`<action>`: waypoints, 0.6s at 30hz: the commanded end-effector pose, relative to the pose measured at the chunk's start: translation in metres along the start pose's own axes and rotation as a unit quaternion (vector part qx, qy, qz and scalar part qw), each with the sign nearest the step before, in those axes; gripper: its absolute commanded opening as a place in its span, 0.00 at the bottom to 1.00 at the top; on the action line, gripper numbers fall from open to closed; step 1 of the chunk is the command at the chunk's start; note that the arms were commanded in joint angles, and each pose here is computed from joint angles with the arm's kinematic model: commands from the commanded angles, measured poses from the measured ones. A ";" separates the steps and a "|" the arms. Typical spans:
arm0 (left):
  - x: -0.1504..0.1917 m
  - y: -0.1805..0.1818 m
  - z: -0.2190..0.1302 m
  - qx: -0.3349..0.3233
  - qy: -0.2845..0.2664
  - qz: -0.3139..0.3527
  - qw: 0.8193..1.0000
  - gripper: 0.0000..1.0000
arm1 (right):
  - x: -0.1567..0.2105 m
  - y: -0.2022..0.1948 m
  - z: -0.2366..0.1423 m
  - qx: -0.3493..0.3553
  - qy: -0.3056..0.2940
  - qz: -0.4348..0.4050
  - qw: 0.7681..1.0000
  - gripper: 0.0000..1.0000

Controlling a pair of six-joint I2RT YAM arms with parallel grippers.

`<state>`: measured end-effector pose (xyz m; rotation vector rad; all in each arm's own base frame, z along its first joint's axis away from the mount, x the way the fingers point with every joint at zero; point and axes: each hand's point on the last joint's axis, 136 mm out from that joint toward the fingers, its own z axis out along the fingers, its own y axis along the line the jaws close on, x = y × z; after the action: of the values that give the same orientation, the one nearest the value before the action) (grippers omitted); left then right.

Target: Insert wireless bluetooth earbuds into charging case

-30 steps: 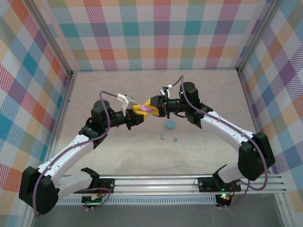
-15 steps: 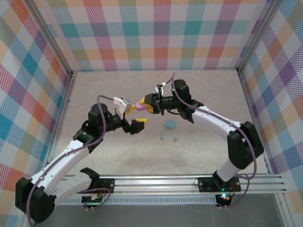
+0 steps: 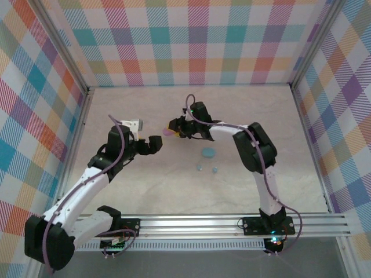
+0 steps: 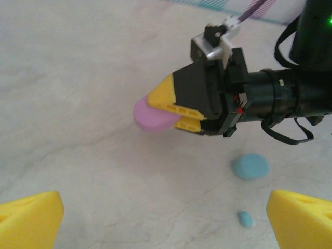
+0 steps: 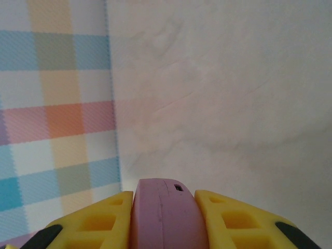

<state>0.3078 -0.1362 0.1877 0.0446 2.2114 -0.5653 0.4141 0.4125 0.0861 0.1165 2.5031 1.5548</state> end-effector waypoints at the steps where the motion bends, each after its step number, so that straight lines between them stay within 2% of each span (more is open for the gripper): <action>1: -0.006 0.004 0.003 -0.007 0.005 -0.039 0.999 1.00 | -0.016 0.011 0.015 -0.012 -0.015 -0.048 0.999 0.23; 9: -0.003 0.010 0.015 -0.005 0.003 -0.041 0.999 1.00 | -0.020 -0.022 0.038 0.058 -0.006 -0.041 0.997 0.29; 18: 0.000 0.012 0.014 -0.001 -0.001 -0.034 0.999 1.00 | -0.012 -0.054 0.046 0.148 0.018 -0.043 0.988 0.31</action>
<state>0.3194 -0.1332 0.1719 -0.0285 2.2487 -0.5838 0.4466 0.4324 0.0409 0.0536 2.6168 1.2811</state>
